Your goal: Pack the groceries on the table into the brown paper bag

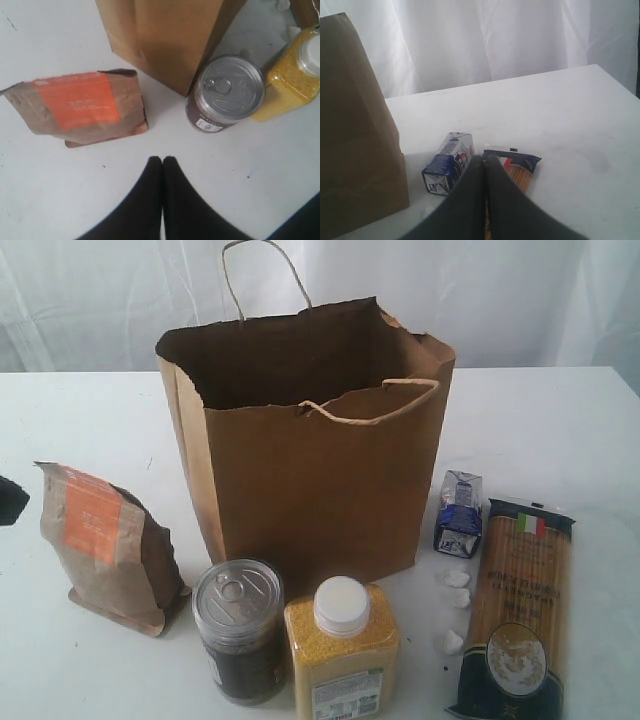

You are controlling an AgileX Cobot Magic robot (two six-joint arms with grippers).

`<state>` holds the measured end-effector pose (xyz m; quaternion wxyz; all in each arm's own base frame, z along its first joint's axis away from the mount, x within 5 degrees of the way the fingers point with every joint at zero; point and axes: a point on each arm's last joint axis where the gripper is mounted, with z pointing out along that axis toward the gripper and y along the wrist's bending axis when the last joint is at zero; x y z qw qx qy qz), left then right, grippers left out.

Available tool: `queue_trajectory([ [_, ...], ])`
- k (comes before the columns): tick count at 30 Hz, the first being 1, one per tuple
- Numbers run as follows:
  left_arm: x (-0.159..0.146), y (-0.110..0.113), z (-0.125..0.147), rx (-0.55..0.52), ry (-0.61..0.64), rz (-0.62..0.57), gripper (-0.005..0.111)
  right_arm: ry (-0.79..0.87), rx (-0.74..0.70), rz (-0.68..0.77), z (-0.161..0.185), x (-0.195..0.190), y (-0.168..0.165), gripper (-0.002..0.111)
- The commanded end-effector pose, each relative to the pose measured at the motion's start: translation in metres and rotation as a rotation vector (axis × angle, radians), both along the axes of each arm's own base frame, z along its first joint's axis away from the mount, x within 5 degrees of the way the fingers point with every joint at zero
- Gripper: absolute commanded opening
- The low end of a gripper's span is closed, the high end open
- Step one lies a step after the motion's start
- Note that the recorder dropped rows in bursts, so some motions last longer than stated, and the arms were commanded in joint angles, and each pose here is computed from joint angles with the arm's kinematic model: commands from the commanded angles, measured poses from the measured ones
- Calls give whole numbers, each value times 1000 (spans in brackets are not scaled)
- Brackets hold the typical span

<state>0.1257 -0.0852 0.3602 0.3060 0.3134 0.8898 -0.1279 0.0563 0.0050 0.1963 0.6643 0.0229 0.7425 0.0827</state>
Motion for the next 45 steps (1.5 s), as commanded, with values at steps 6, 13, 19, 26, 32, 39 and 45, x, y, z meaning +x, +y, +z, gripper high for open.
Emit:
queue_trajectory([
  [6,6,0,5,37,-142,-72,0,-14,-3,-2,1,0,0,0],
  [13,14,-2,-1,133,-169,-152,0,-14,-3,-2,1,0,0,0],
  [19,27,-6,-16,93,-67,-12,20,-14,-3,-2,1,0,0,0],
  [26,21,-1,-45,-38,-163,107,28,-14,-3,-2,1,0,0,0],
  [32,-4,14,-77,-189,-240,200,28,-14,-3,-2,1,0,0,0],
  [39,-20,24,-89,-319,-362,232,28,-14,-3,-2,1,0,0,0],
  [45,-24,26,-90,-338,-352,244,28,-14,-3,-2,1,0,0,0],
])
